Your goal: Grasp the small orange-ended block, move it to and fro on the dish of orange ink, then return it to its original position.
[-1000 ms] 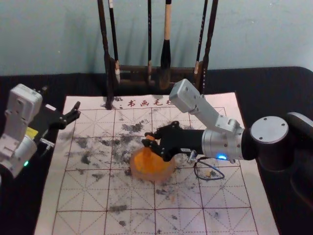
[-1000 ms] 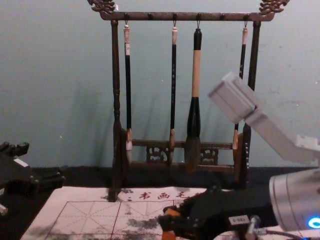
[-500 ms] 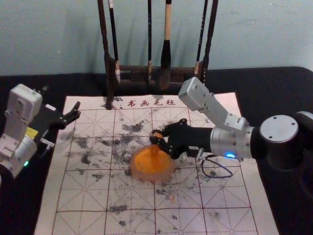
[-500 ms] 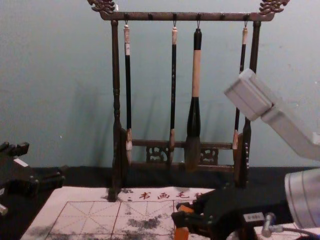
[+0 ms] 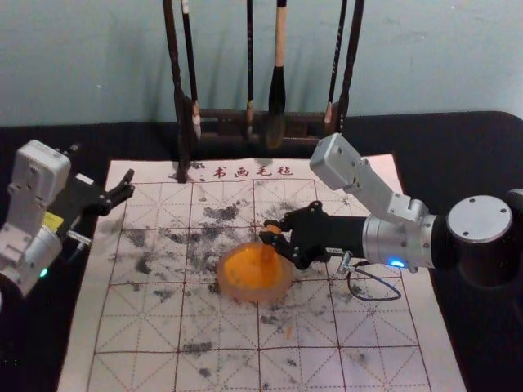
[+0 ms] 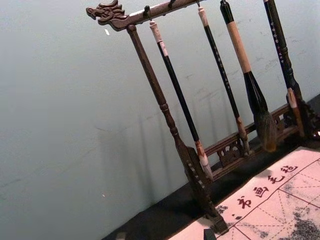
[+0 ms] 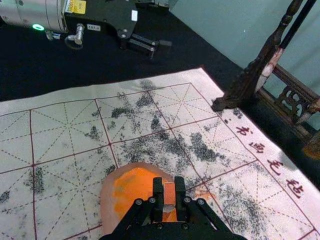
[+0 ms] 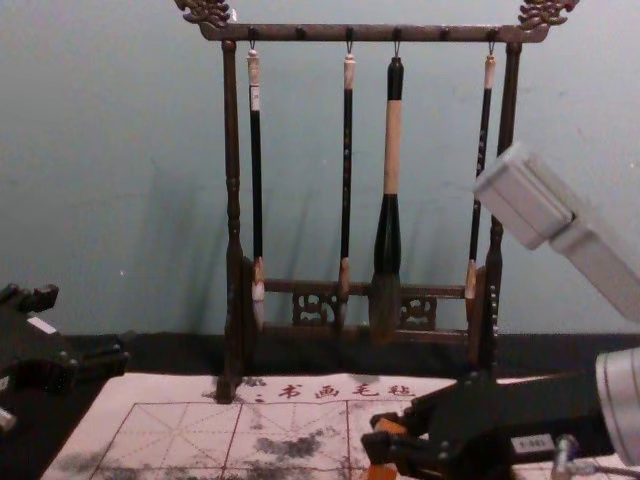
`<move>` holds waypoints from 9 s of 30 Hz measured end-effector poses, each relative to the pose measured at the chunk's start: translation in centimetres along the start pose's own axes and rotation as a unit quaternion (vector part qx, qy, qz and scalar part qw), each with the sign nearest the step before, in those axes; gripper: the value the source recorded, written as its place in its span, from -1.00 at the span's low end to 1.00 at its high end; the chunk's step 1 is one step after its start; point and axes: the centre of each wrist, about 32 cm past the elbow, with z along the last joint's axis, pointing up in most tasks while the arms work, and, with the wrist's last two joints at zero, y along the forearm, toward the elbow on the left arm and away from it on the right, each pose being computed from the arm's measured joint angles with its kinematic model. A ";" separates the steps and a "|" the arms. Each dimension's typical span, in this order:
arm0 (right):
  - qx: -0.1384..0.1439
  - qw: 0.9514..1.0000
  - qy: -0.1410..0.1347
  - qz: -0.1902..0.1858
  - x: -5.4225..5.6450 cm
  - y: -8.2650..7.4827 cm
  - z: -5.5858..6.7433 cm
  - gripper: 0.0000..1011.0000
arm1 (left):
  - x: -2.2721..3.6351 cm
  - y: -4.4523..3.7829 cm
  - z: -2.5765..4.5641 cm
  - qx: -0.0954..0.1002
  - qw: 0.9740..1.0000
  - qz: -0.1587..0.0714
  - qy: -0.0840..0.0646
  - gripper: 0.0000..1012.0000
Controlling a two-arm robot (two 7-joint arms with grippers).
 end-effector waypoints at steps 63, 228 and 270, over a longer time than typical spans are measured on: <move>0.007 0.999 -0.001 0.037 -1.9 1.6 0.7 -0.74 | 0.00 0.00 0.00 0.000 1.000 0.000 0.000 0.98; 0.027 0.999 0.035 -0.014 -0.6 -1.0 2.1 -0.74 | 0.00 0.00 0.00 0.000 1.000 0.000 0.000 0.98; 0.019 0.971 0.168 -0.166 -3.2 -8.1 0.8 -0.74 | 0.00 0.00 0.00 0.000 1.000 0.000 0.000 0.98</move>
